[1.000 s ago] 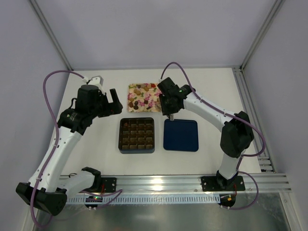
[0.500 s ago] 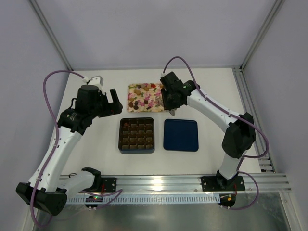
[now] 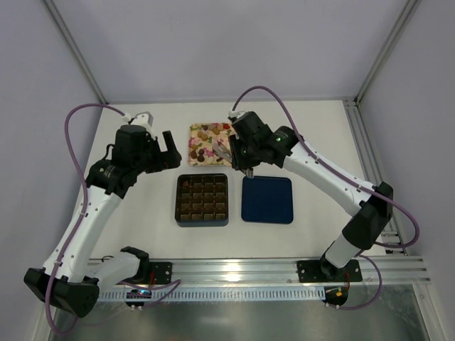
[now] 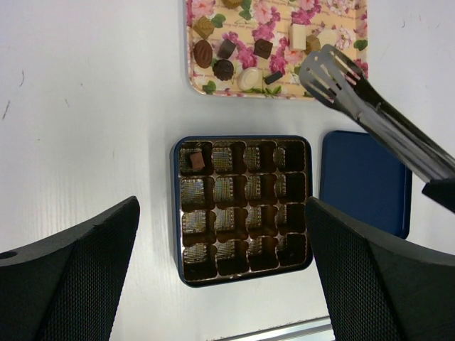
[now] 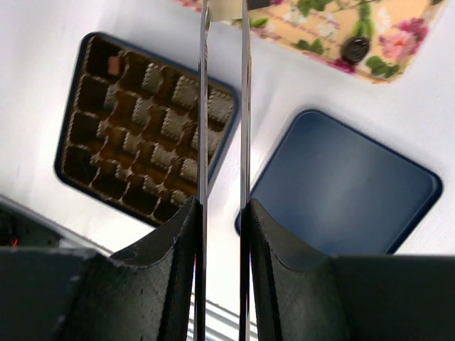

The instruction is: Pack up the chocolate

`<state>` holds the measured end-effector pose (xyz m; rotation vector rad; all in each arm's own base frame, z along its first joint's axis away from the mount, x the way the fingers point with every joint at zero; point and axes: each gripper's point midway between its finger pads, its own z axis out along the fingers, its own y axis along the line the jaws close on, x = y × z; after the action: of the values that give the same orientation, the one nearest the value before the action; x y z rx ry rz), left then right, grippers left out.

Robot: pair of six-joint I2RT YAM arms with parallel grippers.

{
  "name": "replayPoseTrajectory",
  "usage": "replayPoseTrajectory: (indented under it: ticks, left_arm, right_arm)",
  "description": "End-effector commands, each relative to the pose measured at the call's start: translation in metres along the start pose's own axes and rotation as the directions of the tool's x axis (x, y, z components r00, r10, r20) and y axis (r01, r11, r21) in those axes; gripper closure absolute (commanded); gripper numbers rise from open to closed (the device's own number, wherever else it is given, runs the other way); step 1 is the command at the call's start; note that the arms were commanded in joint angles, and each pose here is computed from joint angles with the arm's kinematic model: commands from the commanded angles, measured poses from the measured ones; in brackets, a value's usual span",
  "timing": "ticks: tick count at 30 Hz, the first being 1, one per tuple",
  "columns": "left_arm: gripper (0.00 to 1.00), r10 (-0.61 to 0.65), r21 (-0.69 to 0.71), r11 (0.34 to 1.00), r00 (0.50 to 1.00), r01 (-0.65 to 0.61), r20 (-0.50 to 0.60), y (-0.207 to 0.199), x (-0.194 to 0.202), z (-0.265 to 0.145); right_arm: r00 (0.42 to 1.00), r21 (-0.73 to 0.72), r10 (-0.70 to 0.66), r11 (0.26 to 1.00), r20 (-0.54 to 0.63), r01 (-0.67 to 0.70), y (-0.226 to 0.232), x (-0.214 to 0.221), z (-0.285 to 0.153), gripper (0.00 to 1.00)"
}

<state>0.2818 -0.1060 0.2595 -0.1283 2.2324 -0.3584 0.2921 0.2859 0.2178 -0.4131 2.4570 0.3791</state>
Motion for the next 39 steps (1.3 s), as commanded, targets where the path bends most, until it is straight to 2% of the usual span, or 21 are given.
replayPoseTrajectory:
  ticks: [1,12,23,36,39]
  left_arm:
    - [0.04,-0.005,0.001,1.0,0.999,0.005,0.047,-0.004,-0.017,-0.006]
    - [0.04,-0.005,-0.008,1.0,0.999,0.006,0.05,-0.002,-0.018,-0.009]
    - [0.04,0.001,-0.013,1.0,0.999,-0.001,0.046,0.0,-0.016,-0.009]
    - [0.04,0.0,-0.017,1.0,0.999,0.0,0.038,0.001,-0.013,-0.006]
    - [0.04,0.002,-0.014,1.0,0.999,-0.001,0.041,0.0,-0.014,-0.006]
  right_arm:
    - [0.999,-0.067,-0.012,0.998,0.053,0.015,0.029,-0.003,-0.025,0.74]
    - [0.994,-0.151,-0.11,0.983,-0.022,0.105,0.089,0.041,-0.014,0.74]
    - [0.989,-0.118,-0.138,0.984,-0.052,0.131,0.092,0.053,0.008,0.73]
    - [0.988,-0.123,-0.147,0.982,-0.038,0.141,0.095,0.048,0.01,0.54]
    - [0.989,-0.12,-0.147,0.983,-0.031,0.142,0.095,0.046,0.008,0.54]
